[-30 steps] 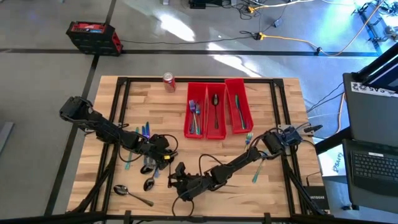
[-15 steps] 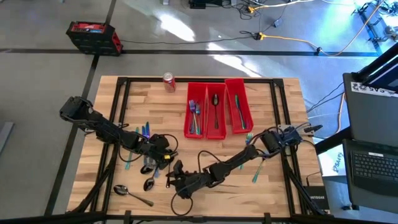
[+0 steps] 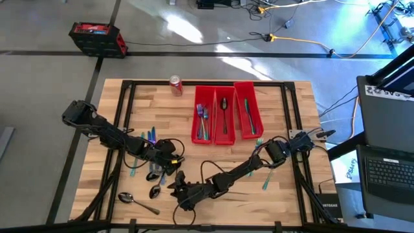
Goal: Sort silverware
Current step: Put the black spoon into the center red bin
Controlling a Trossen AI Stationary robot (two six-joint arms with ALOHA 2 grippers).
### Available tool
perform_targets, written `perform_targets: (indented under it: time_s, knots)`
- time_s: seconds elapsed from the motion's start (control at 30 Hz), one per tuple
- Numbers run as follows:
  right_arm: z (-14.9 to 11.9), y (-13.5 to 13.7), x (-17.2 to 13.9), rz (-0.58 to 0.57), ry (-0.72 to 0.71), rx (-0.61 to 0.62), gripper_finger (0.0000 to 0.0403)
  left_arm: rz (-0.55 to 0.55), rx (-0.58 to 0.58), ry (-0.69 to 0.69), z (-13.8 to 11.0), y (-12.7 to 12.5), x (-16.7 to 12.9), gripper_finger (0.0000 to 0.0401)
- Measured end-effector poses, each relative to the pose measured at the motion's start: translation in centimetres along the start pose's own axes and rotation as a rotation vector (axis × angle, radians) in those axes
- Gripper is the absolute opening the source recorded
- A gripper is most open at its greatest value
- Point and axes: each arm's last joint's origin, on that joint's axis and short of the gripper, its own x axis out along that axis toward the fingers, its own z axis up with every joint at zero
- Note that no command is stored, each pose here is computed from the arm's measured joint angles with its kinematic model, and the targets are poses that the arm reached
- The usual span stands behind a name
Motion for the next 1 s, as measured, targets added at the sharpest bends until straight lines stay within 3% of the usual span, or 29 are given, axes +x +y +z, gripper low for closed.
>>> perform_targets:
  time_s: [0.33,0.67,1.0]
  knots:
    - [0.0,0.2,-0.3,-0.131,0.121,-0.009,0.0182,-0.001,0.011,0.001,0.0,0.0,0.0,0.0]
    - [0.6,1.1,-0.9,-0.165,0.154,-0.053,0.0176,0.003,0.022,0.001,0.2,0.2,0.1,0.0]
    - [0.5,1.1,-0.9,-0.163,0.156,-0.055,0.0044,0.01,0.015,-0.003,0.4,0.3,0.2,0.0]
